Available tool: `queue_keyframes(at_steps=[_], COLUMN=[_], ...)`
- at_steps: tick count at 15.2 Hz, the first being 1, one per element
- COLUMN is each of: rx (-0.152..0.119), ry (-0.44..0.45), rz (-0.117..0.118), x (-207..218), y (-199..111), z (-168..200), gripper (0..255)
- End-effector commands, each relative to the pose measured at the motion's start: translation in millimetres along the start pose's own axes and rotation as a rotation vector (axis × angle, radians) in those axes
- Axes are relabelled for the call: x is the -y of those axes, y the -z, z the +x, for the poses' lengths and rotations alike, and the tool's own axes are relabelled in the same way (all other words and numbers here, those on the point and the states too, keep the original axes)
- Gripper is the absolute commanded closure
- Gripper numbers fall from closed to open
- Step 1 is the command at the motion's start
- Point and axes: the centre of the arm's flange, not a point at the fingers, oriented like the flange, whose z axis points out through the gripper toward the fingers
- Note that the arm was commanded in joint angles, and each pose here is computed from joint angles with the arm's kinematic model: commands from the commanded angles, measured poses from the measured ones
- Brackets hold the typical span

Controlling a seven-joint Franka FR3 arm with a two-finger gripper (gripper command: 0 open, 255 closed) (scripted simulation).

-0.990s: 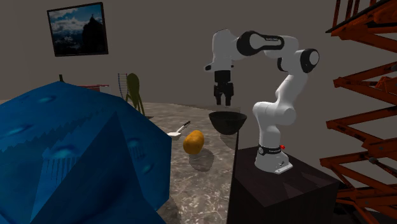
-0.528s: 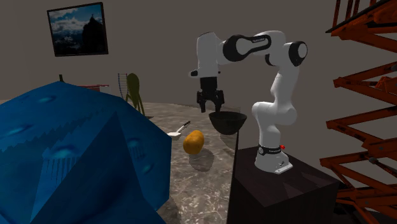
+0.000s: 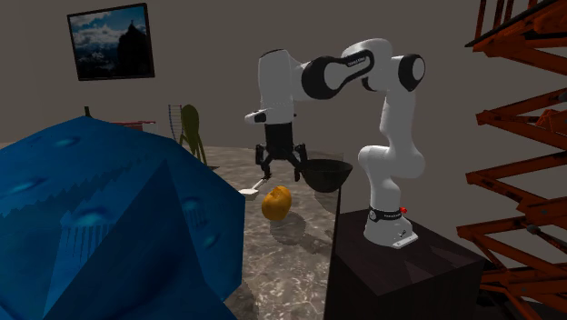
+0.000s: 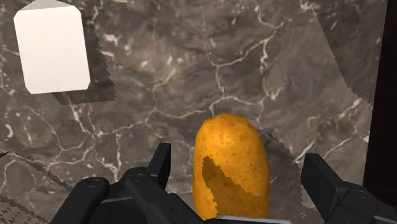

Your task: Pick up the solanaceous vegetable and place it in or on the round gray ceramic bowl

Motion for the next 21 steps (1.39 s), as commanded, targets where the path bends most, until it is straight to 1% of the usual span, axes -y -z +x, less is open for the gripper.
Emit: queue_keyframes(at_steps=[1,2,9,17,18,21], rx=[0.013,0.014,0.014,0.014,0.014,0.014], ry=[0.116,0.125,0.125,0.125,0.125,0.125], rz=[-0.009,-0.010,-0.010,-0.009,-0.009,-0.009], x=[3.6,4.1,3.6,3.6,3.6,3.7], y=[-8.9,-9.7,-49.6,-49.6,-49.6,-49.6], z=[25.9,28.1,27.6,27.6,27.6,27.6], gripper=[0,0,0,0,255,255])
